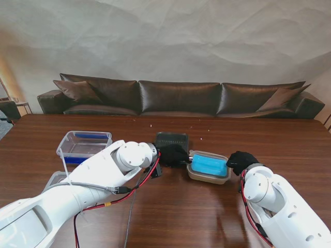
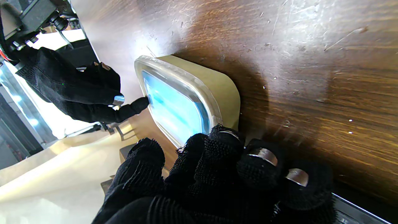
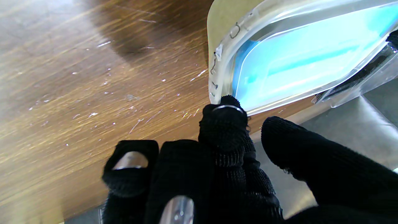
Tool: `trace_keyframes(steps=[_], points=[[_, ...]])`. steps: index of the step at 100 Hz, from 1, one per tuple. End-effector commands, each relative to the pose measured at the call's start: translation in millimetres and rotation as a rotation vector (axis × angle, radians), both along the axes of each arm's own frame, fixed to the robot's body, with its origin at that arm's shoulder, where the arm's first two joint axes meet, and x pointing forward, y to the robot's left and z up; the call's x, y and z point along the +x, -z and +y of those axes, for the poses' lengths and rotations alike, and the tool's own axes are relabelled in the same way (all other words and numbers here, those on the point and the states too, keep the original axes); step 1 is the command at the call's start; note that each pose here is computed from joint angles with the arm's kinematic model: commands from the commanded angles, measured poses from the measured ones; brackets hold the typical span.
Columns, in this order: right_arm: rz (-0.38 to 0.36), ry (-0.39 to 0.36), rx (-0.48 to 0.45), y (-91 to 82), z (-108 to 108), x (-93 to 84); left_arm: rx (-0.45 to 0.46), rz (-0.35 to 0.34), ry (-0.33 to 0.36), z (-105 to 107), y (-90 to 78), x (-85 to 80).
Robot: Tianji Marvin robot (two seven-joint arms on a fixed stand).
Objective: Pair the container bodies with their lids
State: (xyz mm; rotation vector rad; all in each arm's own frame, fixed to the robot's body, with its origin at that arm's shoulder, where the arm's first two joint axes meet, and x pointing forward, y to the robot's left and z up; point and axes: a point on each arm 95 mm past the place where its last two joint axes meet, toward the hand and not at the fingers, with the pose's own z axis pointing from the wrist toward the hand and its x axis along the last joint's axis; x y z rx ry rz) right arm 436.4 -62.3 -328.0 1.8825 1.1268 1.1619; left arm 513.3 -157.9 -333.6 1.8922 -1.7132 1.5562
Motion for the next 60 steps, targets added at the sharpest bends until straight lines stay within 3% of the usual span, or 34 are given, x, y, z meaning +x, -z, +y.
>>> trace_keyframes(steps=[1, 60], points=[[0.022, -0.005, 0.0, 5.8, 0.6, -1.6, 0.001, 0.001, 0.015, -2.8, -3.0, 0.6], [-0.02, -0.029, 0.033, 3.7, 4.7, 0.6, 0.016, -0.042, 0.041, -8.5, -10.8, 11.1]])
